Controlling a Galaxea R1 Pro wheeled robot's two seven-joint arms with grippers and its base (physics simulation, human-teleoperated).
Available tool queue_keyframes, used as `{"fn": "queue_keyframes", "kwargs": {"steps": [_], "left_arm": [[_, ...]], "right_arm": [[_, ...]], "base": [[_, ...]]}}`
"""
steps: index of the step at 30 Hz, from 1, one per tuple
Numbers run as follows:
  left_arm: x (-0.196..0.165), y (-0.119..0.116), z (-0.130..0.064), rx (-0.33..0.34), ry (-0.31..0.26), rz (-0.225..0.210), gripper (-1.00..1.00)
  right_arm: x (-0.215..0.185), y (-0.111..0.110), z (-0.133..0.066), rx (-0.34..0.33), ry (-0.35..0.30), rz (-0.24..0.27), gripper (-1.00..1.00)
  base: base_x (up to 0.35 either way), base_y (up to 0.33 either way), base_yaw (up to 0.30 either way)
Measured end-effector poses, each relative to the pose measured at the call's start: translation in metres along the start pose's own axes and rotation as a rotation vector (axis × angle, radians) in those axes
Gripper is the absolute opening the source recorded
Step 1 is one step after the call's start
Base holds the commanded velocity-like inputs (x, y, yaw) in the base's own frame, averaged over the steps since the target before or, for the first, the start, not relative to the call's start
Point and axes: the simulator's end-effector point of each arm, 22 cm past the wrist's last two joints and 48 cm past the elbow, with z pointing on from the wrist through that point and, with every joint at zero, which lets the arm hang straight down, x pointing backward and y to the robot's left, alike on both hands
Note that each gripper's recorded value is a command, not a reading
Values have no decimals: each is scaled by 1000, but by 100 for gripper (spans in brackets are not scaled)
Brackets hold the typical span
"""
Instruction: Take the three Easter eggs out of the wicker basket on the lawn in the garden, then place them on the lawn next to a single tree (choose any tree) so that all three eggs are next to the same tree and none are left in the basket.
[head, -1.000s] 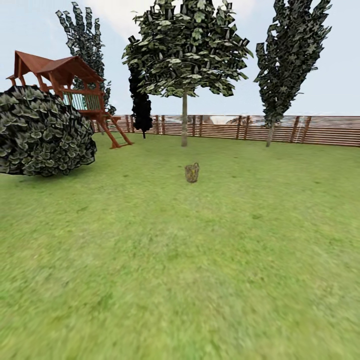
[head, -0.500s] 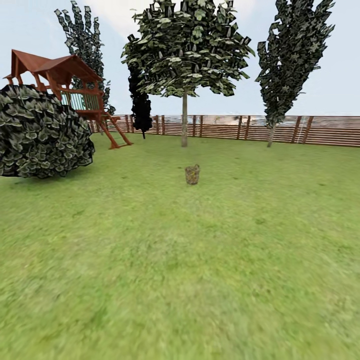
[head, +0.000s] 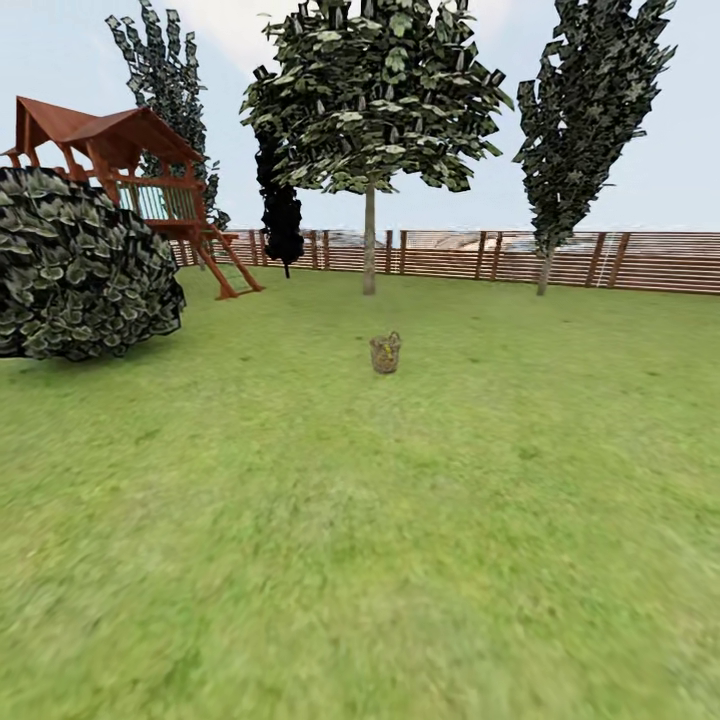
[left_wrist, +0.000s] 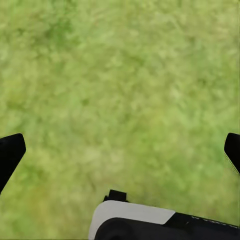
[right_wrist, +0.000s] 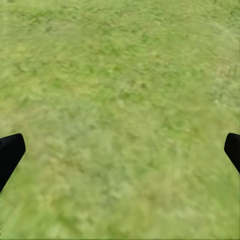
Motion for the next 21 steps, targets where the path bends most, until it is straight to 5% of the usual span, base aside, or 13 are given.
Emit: {"fn": "queue_keyframes", "kwargs": {"steps": [21], "left_arm": [[0,0,0,0,0,0,100]], "right_arm": [[2,0,0,-1,9,-2,100]], "base": [[333,0,0]]}}
